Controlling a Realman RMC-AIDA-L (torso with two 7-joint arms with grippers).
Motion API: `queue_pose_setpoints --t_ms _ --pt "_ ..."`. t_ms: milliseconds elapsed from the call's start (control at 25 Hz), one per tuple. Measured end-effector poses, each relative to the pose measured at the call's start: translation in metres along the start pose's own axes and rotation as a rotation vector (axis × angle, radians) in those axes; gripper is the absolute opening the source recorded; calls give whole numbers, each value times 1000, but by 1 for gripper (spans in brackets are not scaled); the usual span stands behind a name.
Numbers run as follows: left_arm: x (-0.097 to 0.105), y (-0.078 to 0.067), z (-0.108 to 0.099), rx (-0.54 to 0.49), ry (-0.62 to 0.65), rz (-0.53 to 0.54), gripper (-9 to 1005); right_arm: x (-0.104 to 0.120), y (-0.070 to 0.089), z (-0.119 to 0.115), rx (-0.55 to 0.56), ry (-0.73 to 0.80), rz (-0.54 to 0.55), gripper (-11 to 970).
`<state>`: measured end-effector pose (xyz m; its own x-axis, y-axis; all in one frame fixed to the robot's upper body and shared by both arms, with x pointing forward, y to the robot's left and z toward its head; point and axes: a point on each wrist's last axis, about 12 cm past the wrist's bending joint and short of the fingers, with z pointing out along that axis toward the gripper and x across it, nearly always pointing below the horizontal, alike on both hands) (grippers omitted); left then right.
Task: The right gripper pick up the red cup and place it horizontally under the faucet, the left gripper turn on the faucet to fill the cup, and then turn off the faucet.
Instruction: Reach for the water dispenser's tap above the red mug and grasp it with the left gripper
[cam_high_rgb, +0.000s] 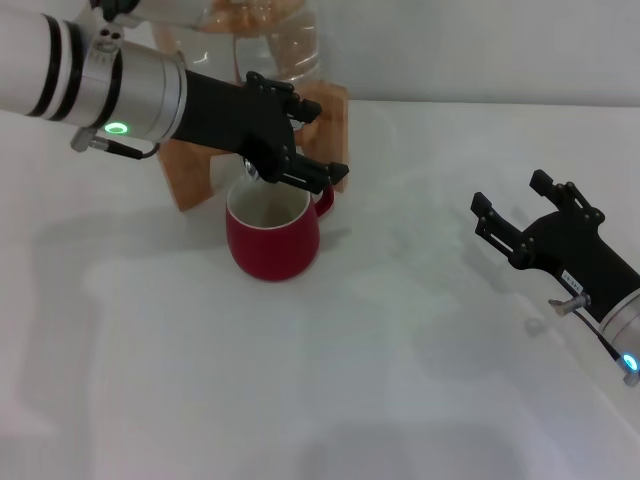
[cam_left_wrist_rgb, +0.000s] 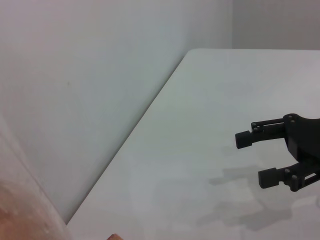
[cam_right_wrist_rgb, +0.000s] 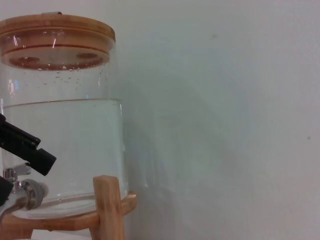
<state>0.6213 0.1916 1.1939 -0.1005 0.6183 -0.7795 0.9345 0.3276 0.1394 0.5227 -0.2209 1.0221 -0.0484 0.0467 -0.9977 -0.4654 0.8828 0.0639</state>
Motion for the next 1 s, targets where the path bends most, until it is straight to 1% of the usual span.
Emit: queue_pose_setpoints --t_ms 600,1000 --pt "0 -2 -2 19 7 -9 852 0 -1 0 2 1 0 841" --pt "0 -2 -6 13 18 -9 851 0 -1 0 3 0 0 841"
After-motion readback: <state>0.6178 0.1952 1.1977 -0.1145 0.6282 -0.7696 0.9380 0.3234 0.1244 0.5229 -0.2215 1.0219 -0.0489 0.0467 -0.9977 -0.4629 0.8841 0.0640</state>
